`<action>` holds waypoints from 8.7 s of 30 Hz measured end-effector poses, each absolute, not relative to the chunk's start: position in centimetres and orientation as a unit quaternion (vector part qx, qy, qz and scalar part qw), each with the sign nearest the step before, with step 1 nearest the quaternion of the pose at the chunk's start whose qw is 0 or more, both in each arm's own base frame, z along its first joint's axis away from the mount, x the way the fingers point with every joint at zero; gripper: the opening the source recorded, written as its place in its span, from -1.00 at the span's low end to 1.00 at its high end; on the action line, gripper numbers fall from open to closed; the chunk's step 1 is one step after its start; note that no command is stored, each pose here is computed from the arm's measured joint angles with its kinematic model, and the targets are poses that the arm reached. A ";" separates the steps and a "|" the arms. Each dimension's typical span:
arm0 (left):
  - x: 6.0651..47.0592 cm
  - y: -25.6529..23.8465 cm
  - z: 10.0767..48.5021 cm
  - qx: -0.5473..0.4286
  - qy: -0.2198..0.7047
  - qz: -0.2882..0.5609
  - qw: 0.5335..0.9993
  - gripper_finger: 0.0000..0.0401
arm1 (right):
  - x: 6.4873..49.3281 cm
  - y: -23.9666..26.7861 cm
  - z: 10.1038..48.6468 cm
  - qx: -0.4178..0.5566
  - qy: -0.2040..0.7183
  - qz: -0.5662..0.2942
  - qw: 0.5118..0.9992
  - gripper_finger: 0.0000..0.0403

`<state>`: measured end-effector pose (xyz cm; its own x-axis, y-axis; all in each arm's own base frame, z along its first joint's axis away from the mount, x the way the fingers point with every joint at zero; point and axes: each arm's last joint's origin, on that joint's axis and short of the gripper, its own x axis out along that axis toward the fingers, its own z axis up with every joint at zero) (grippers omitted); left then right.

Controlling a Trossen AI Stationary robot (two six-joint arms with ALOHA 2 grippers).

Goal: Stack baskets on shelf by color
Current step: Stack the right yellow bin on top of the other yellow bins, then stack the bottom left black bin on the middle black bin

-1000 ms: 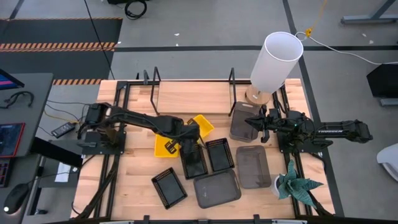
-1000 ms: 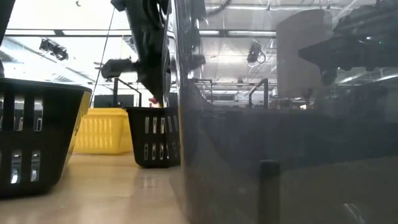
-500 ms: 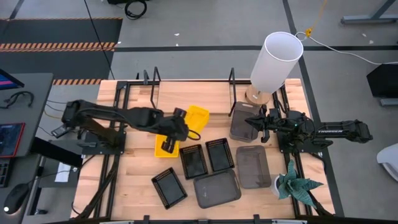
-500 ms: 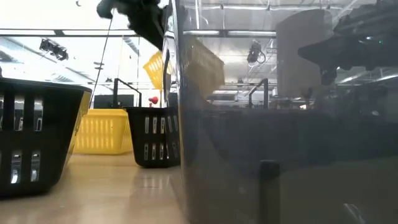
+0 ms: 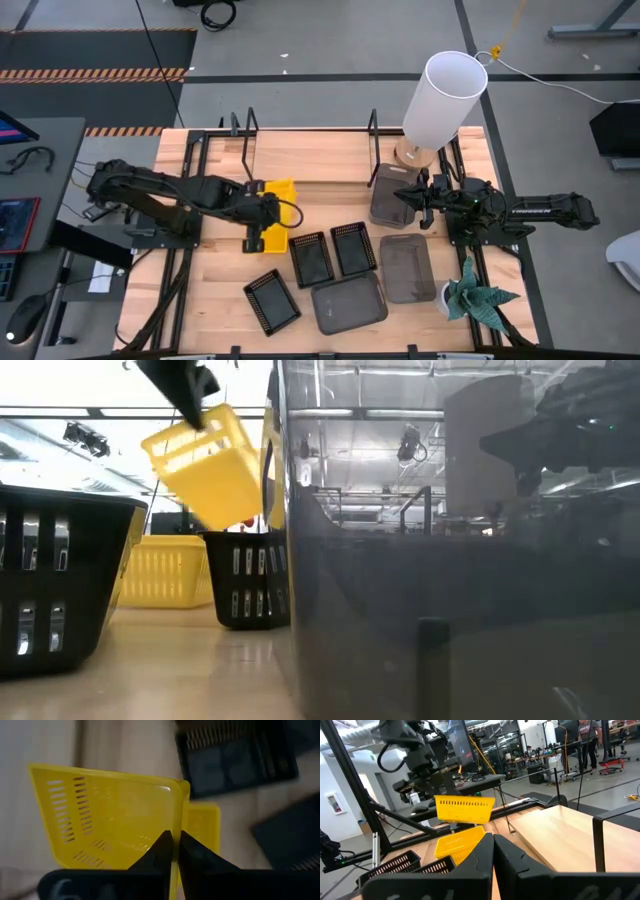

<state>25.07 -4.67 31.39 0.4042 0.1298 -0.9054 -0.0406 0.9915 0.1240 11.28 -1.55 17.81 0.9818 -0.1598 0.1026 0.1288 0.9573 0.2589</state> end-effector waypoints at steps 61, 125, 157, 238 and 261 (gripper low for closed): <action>25.5 -10.0 22.8 0.096 0.612 0.068 0.782 -0.91 | 11.3 -1.6 17.9 0.126 -0.065 -0.073 0.987 -0.93; 28.3 -11.4 17.5 0.076 0.641 0.065 0.761 -0.42 | 11.3 -1.6 17.9 0.126 -0.064 -0.073 0.987 -0.93; 28.2 -11.2 21.6 0.107 0.654 0.037 0.748 -0.23 | 11.3 -1.6 17.9 0.126 -0.064 -0.073 0.987 -0.93; 29.5 -28.8 18.1 -0.133 0.562 0.091 0.811 -0.33 | 11.3 -1.6 18.0 0.126 -0.069 -0.072 0.987 -0.93; 28.7 -29.4 16.6 -0.111 0.642 0.040 0.757 -0.94 | 11.3 -1.6 18.0 0.126 -0.070 -0.072 0.987 -0.93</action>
<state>28.72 -29.36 16.64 0.1718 -0.0825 -0.9817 -0.2024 0.9723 -0.1172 11.31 -1.56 17.99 0.9797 -0.1597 0.1208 0.1242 0.9579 0.2590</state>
